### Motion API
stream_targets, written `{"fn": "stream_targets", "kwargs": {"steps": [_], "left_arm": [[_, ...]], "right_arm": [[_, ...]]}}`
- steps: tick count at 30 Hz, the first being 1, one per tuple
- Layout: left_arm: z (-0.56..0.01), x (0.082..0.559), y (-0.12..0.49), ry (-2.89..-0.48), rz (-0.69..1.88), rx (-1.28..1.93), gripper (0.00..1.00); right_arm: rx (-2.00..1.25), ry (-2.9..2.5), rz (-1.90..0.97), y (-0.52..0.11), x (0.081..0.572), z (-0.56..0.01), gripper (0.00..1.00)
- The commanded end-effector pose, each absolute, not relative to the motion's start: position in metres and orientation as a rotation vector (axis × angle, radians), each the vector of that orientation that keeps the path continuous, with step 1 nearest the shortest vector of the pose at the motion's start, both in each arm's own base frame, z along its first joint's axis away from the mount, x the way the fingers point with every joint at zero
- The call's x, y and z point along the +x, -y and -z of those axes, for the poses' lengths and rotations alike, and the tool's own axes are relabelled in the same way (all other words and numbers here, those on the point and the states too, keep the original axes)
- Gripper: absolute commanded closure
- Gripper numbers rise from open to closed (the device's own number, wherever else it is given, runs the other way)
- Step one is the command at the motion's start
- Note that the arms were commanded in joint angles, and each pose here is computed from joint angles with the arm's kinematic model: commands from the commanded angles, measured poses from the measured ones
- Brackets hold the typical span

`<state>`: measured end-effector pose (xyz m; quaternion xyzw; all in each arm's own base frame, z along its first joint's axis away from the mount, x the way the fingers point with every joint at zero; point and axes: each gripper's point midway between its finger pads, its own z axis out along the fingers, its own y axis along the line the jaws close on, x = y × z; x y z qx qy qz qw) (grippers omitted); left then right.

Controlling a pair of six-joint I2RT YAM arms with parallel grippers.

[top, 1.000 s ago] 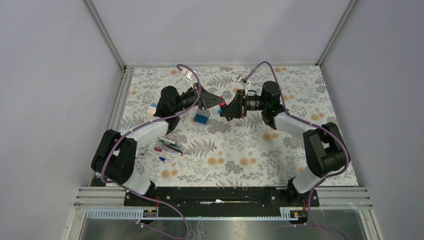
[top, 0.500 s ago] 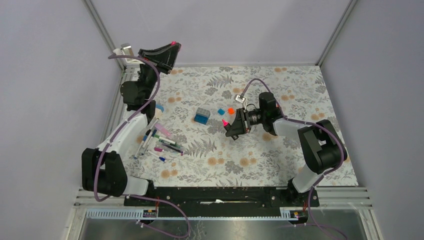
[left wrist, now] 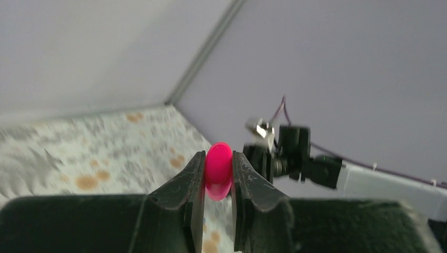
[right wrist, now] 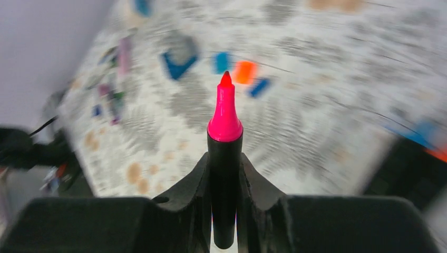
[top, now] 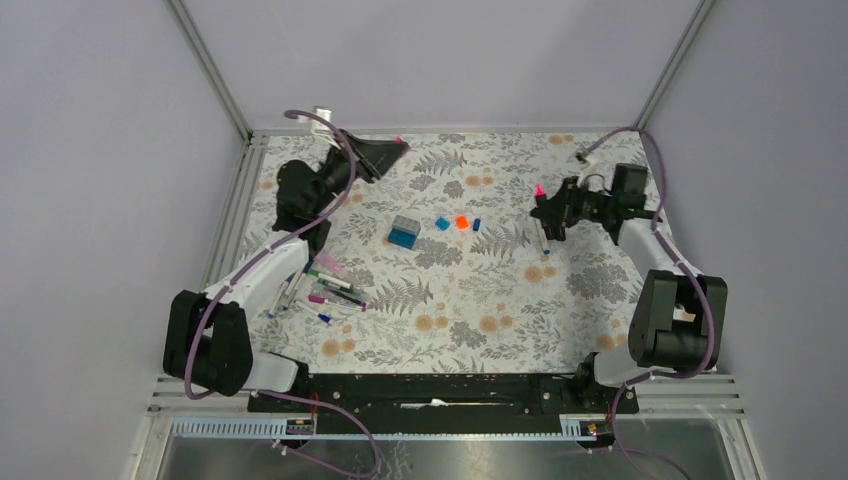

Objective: Open the pen caps
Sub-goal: Place the pen at the center of the board.

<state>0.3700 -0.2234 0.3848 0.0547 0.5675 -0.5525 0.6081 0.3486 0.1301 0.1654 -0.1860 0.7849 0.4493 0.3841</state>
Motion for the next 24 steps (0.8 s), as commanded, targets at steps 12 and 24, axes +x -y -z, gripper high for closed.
{"fn": "stream_targets", "kwargs": {"steps": [12,24], "left_arm": [[-0.228,0.331,0.368,-1.875,1.210,0.441,1.00],[-0.208,0.319,0.374,-1.914,1.219,0.448,1.00]], "right_arm": [[-0.054,-2.416,-0.534,0.039,0.396,-0.073,0.93],[0.011,-2.532,-0.705,0.037,0.417,-0.036,0.81]]}}
